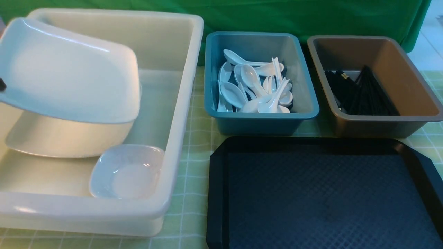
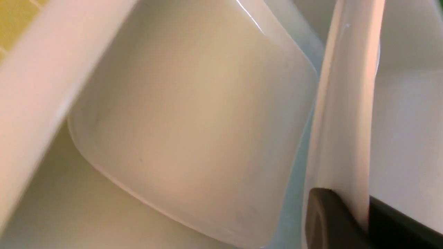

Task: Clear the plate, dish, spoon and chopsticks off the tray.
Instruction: Use the left arm to put the plate into the large storage box on the left

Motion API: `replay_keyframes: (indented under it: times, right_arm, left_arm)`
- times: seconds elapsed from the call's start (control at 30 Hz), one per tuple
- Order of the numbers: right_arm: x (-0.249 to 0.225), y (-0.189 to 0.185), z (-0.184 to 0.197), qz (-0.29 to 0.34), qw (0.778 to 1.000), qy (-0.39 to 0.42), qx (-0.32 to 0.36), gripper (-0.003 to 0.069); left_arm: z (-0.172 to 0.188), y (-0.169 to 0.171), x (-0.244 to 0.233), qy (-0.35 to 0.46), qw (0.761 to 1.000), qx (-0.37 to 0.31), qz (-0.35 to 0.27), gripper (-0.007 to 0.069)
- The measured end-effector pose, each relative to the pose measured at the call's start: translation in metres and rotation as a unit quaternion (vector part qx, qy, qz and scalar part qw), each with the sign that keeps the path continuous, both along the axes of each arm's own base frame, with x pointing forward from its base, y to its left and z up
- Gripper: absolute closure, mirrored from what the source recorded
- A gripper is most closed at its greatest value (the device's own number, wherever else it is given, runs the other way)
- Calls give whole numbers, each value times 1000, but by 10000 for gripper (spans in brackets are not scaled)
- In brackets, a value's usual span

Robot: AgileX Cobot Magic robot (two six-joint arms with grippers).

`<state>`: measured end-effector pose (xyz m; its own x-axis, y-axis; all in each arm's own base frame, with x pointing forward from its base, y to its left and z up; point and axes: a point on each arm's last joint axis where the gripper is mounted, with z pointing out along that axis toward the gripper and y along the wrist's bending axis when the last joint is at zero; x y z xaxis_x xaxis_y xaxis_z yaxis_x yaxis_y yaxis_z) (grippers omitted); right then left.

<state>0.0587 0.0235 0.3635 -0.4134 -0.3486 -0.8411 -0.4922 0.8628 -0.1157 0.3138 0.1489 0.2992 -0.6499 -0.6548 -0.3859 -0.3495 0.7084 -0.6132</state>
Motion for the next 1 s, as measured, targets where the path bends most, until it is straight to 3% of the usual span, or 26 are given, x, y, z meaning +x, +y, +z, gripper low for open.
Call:
replay_keyframes:
  times: [0.17,0.43,1.0]
  right_arm:
    - [0,0,0,0,1000,-1,1,587]
    - [0,0,0,0,1000,-1,1,587]
    - [1,2,4,6,1000,-18,13,587]
  left_arm:
    - [12,18,28,19,997,42,-56,613]
    - [6,10,54,62,986,111,-104,613]
    - [-24,12,72,81,987,103,-89,621]
